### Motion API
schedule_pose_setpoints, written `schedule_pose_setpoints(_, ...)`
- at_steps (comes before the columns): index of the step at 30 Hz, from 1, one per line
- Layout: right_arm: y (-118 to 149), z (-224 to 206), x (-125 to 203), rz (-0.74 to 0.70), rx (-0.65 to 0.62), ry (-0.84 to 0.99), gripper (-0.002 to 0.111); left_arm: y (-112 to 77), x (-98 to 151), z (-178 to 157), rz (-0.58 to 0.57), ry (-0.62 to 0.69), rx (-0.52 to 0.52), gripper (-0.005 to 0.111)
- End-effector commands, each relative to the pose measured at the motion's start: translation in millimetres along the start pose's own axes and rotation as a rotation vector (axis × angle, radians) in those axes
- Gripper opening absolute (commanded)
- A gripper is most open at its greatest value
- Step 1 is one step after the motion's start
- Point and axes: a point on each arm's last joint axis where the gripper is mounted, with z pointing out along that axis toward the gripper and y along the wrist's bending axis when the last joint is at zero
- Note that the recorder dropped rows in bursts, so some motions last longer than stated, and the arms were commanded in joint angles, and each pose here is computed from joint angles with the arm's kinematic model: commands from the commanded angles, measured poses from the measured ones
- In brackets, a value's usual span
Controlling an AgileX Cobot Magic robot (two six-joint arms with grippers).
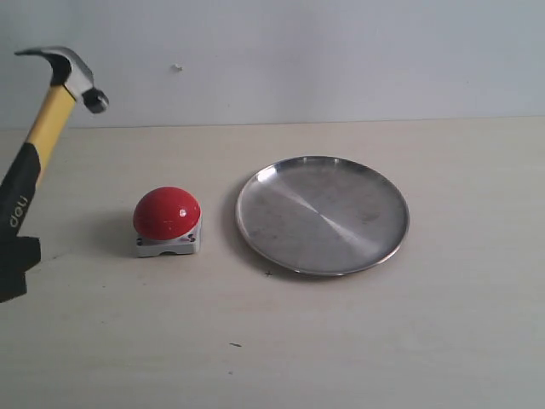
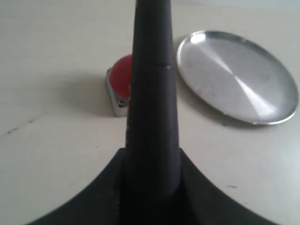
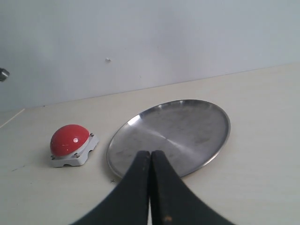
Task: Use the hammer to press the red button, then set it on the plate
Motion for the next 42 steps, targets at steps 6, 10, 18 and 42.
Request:
schedule_pose_setpoints(6,-1,-1,0,-0.01,0.005,-0.009,0.0,-2.2,0,28,0.028,0.049,0.001,0.0)
schedule_pose_setpoints(10,-1,-1,0,-0.01,0.005,-0.009,0.0,-4.6,-3,35,-0.013,0.02,0.024,0.0)
schedule_pose_setpoints(18,-1,-1,0,-0.01,0.005,-0.009,0.0,-14.7,9,58,0.002,0.107,0.053,0.0)
schedule_pose_setpoints(42,-1,-1,0,-0.01,0.005,-0.009,0.0,-14.0,-28,54,0.196,0.187,-0.088,0.0)
